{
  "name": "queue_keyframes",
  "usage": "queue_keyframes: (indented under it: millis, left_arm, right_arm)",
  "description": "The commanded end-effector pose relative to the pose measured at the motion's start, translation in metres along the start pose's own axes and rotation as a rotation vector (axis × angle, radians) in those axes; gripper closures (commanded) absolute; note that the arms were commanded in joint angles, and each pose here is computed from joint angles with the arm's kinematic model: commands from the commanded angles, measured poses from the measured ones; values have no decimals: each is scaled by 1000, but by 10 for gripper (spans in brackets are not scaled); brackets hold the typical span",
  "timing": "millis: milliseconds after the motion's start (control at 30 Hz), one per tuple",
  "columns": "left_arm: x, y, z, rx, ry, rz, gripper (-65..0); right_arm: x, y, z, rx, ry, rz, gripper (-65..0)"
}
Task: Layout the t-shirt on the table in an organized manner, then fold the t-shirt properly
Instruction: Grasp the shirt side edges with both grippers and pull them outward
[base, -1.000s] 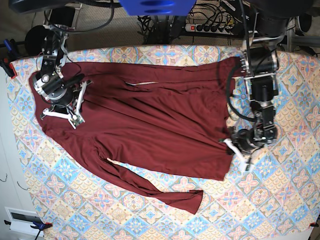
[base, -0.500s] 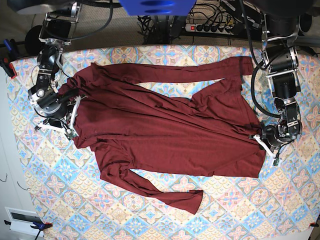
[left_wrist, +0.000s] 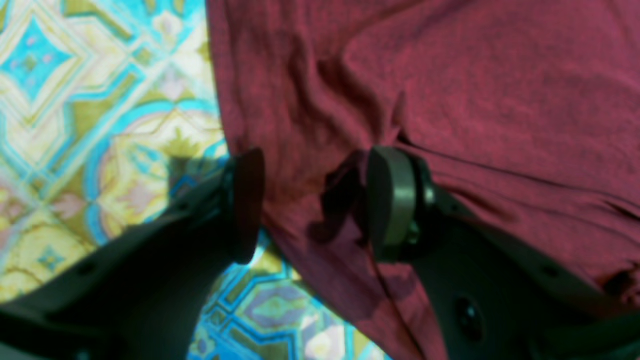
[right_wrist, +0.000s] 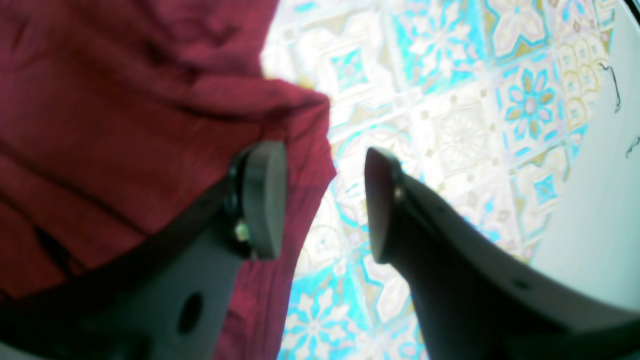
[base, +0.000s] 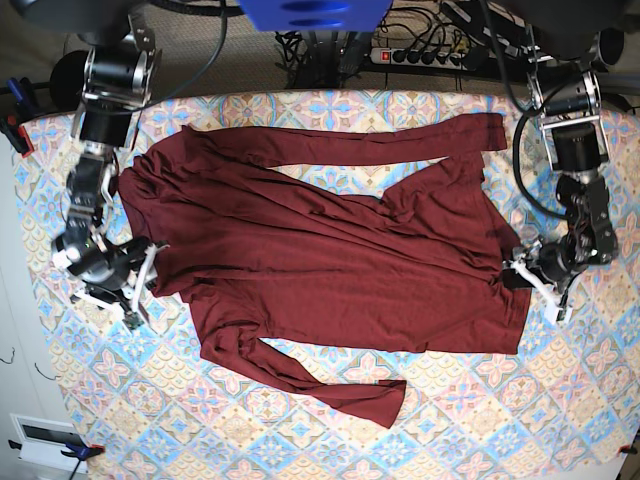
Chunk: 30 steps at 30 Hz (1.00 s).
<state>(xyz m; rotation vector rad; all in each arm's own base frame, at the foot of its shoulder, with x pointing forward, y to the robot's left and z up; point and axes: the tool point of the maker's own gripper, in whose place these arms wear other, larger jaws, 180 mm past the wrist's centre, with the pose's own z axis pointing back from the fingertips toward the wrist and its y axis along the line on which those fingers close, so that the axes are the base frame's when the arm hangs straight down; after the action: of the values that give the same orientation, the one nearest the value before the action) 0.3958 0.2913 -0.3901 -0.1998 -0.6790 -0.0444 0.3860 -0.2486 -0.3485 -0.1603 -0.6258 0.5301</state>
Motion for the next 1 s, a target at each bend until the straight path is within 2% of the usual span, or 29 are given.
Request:
queue_keyframes:
  millis: [0,100,300,433,800,967]
  left_arm:
    - [28,-4,10,-14,-84,-22,-304]
    - [21,-8,11,-20,-80,-34,-304]
    - [10,-3,13,-14,-77,-3,-304]
    - [13,8,20,1,-109,42,-304]
    - [13,6,19,-2,-106,39,-304]
    - [12,0,15,-17,-108,47,-304]
  right_arm:
    - [32,-12,4,-18,-68,16,-260]
    - [60,-6,-10,30,-98,54,-262]
    - [81,6,-37,114,-113,72,-263]
    - [74,16,-54,166,-88,61,-263]
    - [43,63,-87,292,-59,89,-263]
    - [50,60,-92,304,-94,62,-261]
